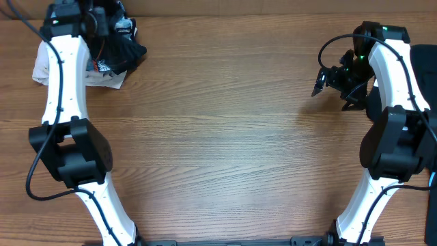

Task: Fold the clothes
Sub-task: 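Carry the jersey with left gripper and place it on the jeans stack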

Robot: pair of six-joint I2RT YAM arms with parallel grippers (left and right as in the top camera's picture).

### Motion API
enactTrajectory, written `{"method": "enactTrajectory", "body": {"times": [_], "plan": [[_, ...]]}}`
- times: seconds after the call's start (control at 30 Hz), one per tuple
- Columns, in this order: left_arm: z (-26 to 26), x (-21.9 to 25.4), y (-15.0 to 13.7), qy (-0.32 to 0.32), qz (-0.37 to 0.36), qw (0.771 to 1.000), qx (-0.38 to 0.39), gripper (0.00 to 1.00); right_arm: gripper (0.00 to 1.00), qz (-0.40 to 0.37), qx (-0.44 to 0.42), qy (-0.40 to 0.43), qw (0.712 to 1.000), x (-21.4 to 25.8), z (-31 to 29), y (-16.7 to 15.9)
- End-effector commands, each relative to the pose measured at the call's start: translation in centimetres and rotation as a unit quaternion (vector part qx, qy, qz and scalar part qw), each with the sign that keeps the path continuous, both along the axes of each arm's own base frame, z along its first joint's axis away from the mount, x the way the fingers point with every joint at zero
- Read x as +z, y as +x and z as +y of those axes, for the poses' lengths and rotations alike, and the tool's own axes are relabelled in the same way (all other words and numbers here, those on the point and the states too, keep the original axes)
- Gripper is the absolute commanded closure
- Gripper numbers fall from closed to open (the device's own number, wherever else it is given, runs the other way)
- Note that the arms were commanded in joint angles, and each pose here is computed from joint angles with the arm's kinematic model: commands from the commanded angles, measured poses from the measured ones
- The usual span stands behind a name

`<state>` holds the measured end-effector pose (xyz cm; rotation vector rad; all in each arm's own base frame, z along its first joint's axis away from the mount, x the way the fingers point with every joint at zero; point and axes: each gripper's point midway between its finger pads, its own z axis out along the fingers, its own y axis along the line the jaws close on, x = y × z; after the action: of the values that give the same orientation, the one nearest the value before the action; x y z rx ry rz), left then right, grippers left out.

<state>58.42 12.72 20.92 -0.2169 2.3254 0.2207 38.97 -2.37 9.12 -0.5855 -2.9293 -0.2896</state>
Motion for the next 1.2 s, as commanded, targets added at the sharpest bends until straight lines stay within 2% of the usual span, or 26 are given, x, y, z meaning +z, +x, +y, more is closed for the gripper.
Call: {"method": "enactTrajectory", "body": {"times": [0.0,0.27,0.47,0.53,0.6,0.7,0.73,0.83,0.87,0.9,1.0,1.17], "plan": [[3.2,1.1,-0.2,-0.007,-0.018,1.000,0.005,0.92,0.00,-0.020,0.003,0.000,1.000,1.4,0.2,0.4],[7.5,-1.0,-1.2,-0.045,-0.011,0.999,0.020,0.89,0.00,-0.007,0.003,0.002,1.000,1.5,0.3,-0.3],[9.6,-6.0,-0.5,-0.071,0.006,0.997,0.037,0.82,0.00,-0.001,0.003,0.004,1.000,1.5,0.3,-0.6],[10.0,-7.9,-0.4,-0.075,0.019,0.996,0.041,0.73,0.00,0.001,0.003,0.004,1.000,1.5,0.3,-0.7],[10.5,-9.8,-0.7,-0.088,0.033,0.994,0.055,0.57,0.00,0.002,0.003,0.004,1.000,1.5,0.4,-0.7],[11.0,-11.3,-1.2,-0.110,0.044,0.990,0.078,0.49,0.00,0.003,0.003,0.004,1.000,1.5,0.4,-0.8],[11.0,-11.4,-1.4,-0.115,0.046,0.989,0.083,0.41,0.00,0.003,0.003,0.004,1.000,1.5,0.4,-0.7],[10.7,-11.1,-1.8,-0.125,0.051,0.987,0.087,0.08,0.00,0.001,0.003,0.004,1.000,1.5,0.3,-0.6],[10.6,-10.8,-1.9,-0.127,0.052,0.987,0.086,0.03,0.00,0.000,0.003,0.004,1.000,1.5,0.3,-0.6],[10.4,-10.4,-1.9,-0.130,0.051,0.986,0.089,0.00,0.00,-0.001,0.003,0.004,1.000,1.5,0.3,-0.6],[9.7,-8.5,-1.9,-0.147,0.035,0.984,0.096,0.00,0.00,-0.001,0.003,0.005,1.000,1.5,0.4,-0.6],[8.0,-3.1,-1.6,-0.157,-0.013,0.985,0.066,0.00,0.00,-0.001,0.003,0.005,1.000,1.5,0.4,-0.6]]}}
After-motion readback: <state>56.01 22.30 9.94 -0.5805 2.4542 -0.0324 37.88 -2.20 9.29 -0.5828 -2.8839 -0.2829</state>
